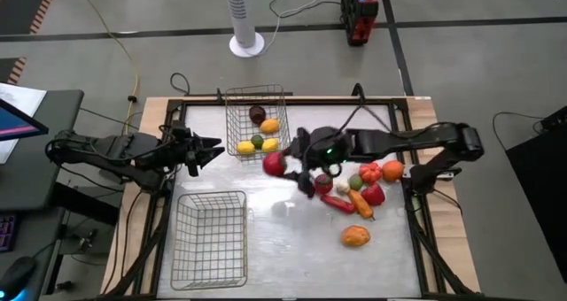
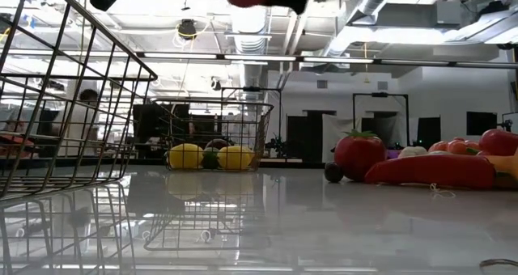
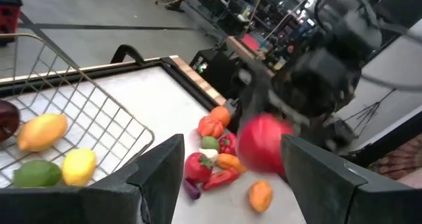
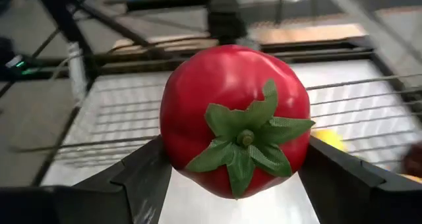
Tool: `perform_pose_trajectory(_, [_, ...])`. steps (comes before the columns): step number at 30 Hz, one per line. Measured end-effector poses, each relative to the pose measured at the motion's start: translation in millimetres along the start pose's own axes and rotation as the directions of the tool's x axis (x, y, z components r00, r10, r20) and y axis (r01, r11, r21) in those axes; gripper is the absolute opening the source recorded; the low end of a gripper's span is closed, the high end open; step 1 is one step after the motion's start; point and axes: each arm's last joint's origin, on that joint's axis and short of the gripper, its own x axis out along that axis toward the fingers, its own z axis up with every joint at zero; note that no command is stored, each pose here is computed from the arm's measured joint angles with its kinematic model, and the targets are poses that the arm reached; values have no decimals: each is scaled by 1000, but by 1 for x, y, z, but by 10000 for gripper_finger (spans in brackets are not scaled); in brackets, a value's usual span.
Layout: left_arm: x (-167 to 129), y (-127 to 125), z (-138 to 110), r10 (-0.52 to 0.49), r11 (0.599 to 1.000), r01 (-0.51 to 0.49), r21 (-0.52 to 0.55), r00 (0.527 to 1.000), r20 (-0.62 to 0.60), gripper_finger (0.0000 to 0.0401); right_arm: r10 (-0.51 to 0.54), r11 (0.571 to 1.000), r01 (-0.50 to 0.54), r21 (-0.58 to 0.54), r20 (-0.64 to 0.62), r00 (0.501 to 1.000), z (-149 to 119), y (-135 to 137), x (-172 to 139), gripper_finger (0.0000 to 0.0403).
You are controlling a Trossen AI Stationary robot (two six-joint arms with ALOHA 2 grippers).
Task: Sort produce into baskets
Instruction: Put the top red tomato into the bottom wire basket
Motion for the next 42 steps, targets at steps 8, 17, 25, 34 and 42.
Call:
perform_pose_trajectory(8, [-8, -5, 22, -32, 999, 32, -16, 999, 26, 238, 45, 999, -45, 0, -21, 999, 24, 15, 54, 322])
perform_pose_trajectory(17, [-18, -12, 38, -56, 998, 55, 18, 998, 13, 238, 69, 997, -69, -19, 34, 997, 49, 17, 81, 322])
perform_pose_trajectory(25, [-21, -16, 48, 12, 999, -13, 32, 1000, 24, 238, 283, 959, -283, -23, 44, 958, 62, 9, 85, 322])
perform_pose_trajectory(34, [-30, -20, 63, 75, 997, -71, -36, 989, 128, 238, 338, 936, -331, -117, 51, 940, 64, 7, 84, 322])
perform_pose_trajectory(42, [-43, -35, 88, -52, 997, 62, -33, 963, 263, 238, 344, 934, -327, -142, 111, 932, 69, 9, 86, 322])
